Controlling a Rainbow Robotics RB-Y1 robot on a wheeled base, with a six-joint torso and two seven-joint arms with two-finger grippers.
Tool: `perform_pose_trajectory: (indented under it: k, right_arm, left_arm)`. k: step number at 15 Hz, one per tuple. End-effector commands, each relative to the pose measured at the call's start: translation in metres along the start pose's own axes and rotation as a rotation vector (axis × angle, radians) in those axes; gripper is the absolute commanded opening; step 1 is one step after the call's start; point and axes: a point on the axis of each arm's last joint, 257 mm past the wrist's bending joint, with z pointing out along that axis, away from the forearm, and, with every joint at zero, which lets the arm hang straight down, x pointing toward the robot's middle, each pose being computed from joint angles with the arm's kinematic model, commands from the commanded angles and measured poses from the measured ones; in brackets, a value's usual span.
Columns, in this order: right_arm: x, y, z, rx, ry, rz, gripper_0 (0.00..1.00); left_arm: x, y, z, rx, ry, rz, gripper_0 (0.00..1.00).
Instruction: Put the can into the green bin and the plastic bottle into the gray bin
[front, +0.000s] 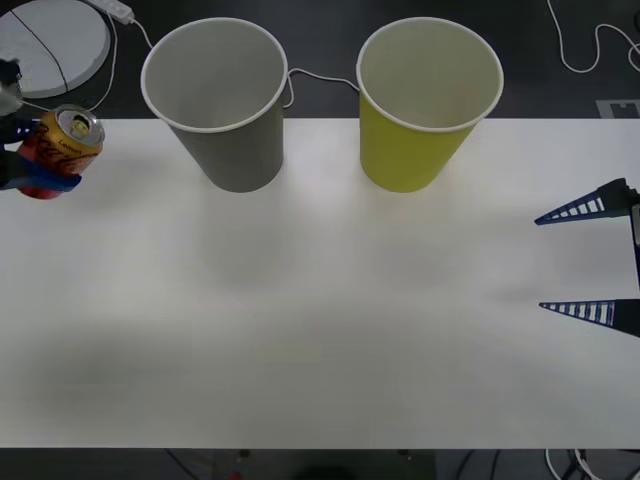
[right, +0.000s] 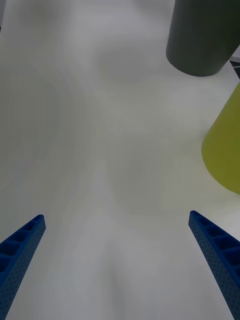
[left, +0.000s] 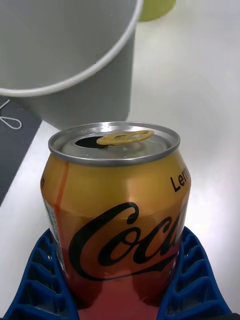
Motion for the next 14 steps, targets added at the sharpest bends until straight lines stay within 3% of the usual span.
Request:
perform_pose_trajectory:
  k: [1, 5, 7, 12, 14]
  right_arm:
    - [0.000, 0.000, 0.000, 0.000, 0.000, 0.000, 1.00]
    - [0.000, 0.000, 0.000, 0.000, 0.000, 0.000, 1.00]
    - [0.000, 0.000, 0.000, 0.000, 0.000, 0.000, 1.00]
    - [0.000, 0.000, 0.000, 0.000, 0.000, 0.000, 1.00]
    - [0.000, 0.000, 0.000, 0.000, 0.000, 0.000, 1.00]
  left_arm:
    - [-0.024, 0.020, -0.008, -0.021, -0.001, 0.045, 0.00]
    - [-0.058, 0.026, -0.016, -0.016, -0.051, 0.077, 0.00]
    - [-0.091, 0.031, -0.019, -0.008, -0.085, 0.068, 0.00]
    - [-0.174, 0.007, -0.027, 0.123, -0.147, 0.016, 0.00]
    - [-0.204, -0.008, -0.030, 0.163, -0.161, 0.015, 0.00]
